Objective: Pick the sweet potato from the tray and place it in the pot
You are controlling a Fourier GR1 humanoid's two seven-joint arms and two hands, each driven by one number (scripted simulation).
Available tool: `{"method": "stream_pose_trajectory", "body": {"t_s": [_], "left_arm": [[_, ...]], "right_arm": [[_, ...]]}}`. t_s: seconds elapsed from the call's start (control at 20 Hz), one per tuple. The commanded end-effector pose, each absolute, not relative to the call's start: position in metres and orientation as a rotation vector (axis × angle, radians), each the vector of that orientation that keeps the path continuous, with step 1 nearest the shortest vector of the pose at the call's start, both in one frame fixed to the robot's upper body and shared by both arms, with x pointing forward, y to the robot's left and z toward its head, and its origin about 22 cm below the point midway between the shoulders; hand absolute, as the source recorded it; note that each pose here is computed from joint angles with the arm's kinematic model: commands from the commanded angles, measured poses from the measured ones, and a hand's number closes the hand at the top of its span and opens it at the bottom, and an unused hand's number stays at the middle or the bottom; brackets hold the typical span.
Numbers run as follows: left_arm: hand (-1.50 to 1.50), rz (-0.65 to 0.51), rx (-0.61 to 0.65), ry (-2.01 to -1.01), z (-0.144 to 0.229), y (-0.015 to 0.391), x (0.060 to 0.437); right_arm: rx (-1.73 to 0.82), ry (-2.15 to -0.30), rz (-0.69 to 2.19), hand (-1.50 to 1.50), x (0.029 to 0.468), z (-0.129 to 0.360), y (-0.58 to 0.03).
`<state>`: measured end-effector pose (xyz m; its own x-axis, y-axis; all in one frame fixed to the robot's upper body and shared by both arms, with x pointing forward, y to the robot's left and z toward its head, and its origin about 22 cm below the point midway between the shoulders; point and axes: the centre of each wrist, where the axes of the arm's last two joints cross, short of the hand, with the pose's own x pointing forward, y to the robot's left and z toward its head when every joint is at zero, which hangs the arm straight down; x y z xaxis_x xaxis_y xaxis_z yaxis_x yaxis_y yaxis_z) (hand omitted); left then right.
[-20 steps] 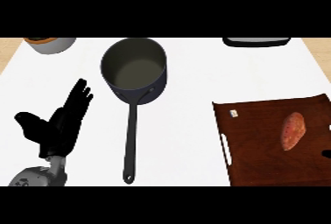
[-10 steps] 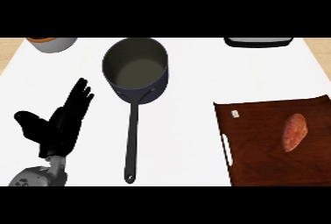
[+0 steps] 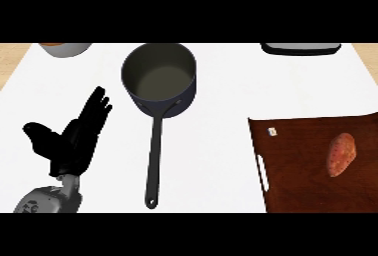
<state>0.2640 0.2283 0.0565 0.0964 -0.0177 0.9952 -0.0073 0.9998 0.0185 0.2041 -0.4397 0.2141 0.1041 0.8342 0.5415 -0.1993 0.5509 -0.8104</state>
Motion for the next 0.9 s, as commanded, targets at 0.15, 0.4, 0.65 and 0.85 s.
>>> {"method": "stream_pose_trajectory", "body": {"t_s": [0.15, 0.4, 0.65, 0.85], "left_arm": [[0.00, -0.008, 0.018, -1.485, 0.059, 0.214, 0.273], [0.00, 0.006, 0.020, -1.483, 0.047, 0.234, 0.270], [0.00, -0.033, 0.006, -1.468, 0.061, 0.236, 0.257], [0.00, 0.002, 0.010, -1.471, 0.052, 0.236, 0.263]], "right_arm": [[-0.654, -1.090, 0.857, -1.50, 0.223, 0.206, -0.424], [-0.606, -1.013, 0.897, -1.50, 0.224, 0.171, -0.434], [-0.679, -0.958, 0.914, -1.50, 0.237, 0.148, -0.401], [-0.658, -0.983, 0.866, -1.50, 0.234, 0.144, -0.404]]}}
